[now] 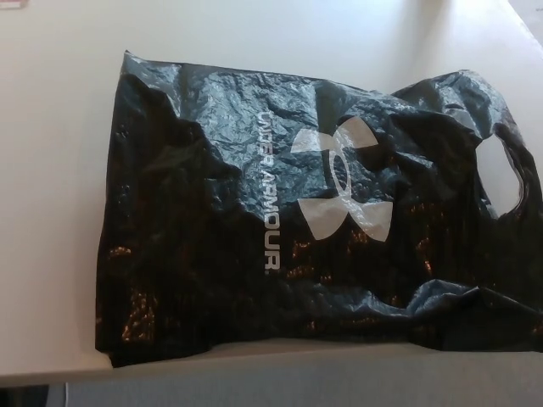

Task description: A plastic bag is kept in the middle of the desk and the robot uses both its hands to grab the bag from the left and right and brings its hands close together to compress the bag

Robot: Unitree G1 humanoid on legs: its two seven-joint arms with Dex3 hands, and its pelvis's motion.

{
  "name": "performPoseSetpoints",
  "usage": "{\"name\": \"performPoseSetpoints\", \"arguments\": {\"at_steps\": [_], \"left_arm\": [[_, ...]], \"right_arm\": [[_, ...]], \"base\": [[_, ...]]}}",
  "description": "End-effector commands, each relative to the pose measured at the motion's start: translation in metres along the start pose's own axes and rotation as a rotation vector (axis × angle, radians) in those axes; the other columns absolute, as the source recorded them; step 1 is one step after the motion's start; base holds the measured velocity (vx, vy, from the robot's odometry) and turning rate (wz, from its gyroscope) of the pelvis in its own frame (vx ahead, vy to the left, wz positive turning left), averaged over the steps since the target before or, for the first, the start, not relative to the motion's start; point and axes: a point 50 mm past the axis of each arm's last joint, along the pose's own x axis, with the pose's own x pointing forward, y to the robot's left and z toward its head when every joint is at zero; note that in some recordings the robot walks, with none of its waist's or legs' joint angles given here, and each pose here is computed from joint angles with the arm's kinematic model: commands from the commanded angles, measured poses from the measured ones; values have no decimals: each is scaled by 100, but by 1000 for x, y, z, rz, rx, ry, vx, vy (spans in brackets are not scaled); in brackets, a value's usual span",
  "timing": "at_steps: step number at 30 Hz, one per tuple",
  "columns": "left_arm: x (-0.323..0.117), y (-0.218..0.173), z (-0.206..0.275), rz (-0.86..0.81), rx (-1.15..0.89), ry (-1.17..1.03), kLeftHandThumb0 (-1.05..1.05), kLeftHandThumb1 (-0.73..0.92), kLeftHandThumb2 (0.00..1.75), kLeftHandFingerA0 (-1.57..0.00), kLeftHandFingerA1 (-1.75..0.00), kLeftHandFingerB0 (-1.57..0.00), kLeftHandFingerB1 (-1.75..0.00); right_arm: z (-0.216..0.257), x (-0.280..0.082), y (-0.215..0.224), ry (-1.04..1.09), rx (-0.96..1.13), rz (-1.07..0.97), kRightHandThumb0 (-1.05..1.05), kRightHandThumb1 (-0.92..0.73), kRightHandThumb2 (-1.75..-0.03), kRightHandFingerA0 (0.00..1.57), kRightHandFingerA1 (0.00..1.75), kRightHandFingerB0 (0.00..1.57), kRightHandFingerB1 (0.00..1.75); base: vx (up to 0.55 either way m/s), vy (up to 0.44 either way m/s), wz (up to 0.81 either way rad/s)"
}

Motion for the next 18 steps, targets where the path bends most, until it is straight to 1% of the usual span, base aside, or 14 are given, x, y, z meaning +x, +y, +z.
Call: {"name": "performPoseSetpoints", "arguments": {"at_steps": [1,2,3,5,6,7,9,10,13,14,15,16,17,18], "left_arm": [[-72,20,92,147,-23,-801,-32,62,117,-1,-49,0,-48],[-73,20,91,149,-17,-797,-32,63,117,0,-48,0,-48],[-74,20,90,150,1,-792,-66,92,80,-15,-34,-9,-27],[-76,20,89,144,4,-784,-70,92,81,-15,-34,-9,-27],[-79,19,88,117,-20,-776,-65,79,115,-3,-36,-2,-30],[-81,19,87,87,-42,-768,-65,79,115,-3,-36,-2,-30],[-86,22,87,114,59,-758,-64,84,119,-3,-36,-2,-29],[-85,23,92,119,16,-782,-64,82,117,-4,-35,-3,-32],[-87,27,102,107,-22,-845,-62,83,118,-2,-32,-2,-31],[-89,34,110,123,-18,-873,-68,79,117,-2,-32,-2,-30],[-90,38,116,147,-10,-906,-71,92,79,-10,-27,-9,-24],[-92,43,125,191,1,-967,-80,81,112,-5,-42,-5,-35],[-92,46,131,220,5,-1007,-80,81,112,-5,-42,-5,-35],[-93,51,139,254,11,-1032,-77,77,113,-13,-46,-4,-40]], "right_arm": [[91,-66,-31,-876,-106,-11,-66,-90,-66,21,38,20,36],[90,-67,-31,-879,-114,-12,-65,-91,-67,20,38,20,36],[90,-68,-32,-882,-118,-11,-65,-91,-67,19,38,18,36],[89,-69,-32,-882,-106,3,-66,-90,-67,17,37,17,35],[87,-71,-32,-878,-88,10,-71,-87,-63,18,34,18,32],[86,-73,-31,-875,-73,14,-71,-87,-63,18,34,18,32],[88,-72,-32,-910,-40,19,-68,-85,-65,19,34,17,32],[94,-70,-35,-940,-65,0,-35,-56,-111,1,49,1,48],[113,-73,-44,-1062,-124,-26,-35,-62,-114,0,49,0,48],[126,-78,-55,-1134,-228,-119,-33,-63,-116,0,49,0,47],[133,-81,-60,-1158,-268,-166,-32,-65,-117,0,48,0,47],[139,-81,-65,-1180,-272,-209,-32,-65,-117,0,48,0,47],[143,-81,-69,-1201,-281,-252,-32,-65,-117,0,48,0,47],[151,-83,-74,-1230,-276,-272,-32,-66,-117,0,48,0,47]], "base": [[0,0,0],[0,0,0],[0,0,0],[0,0,0],[0,0,0],[0,0,0],[0,0,0],[0,0,0],[0,0,0],[0,0,0],[0,0,0],[0,0,0],[0,0,0],[0,0,0]]}}
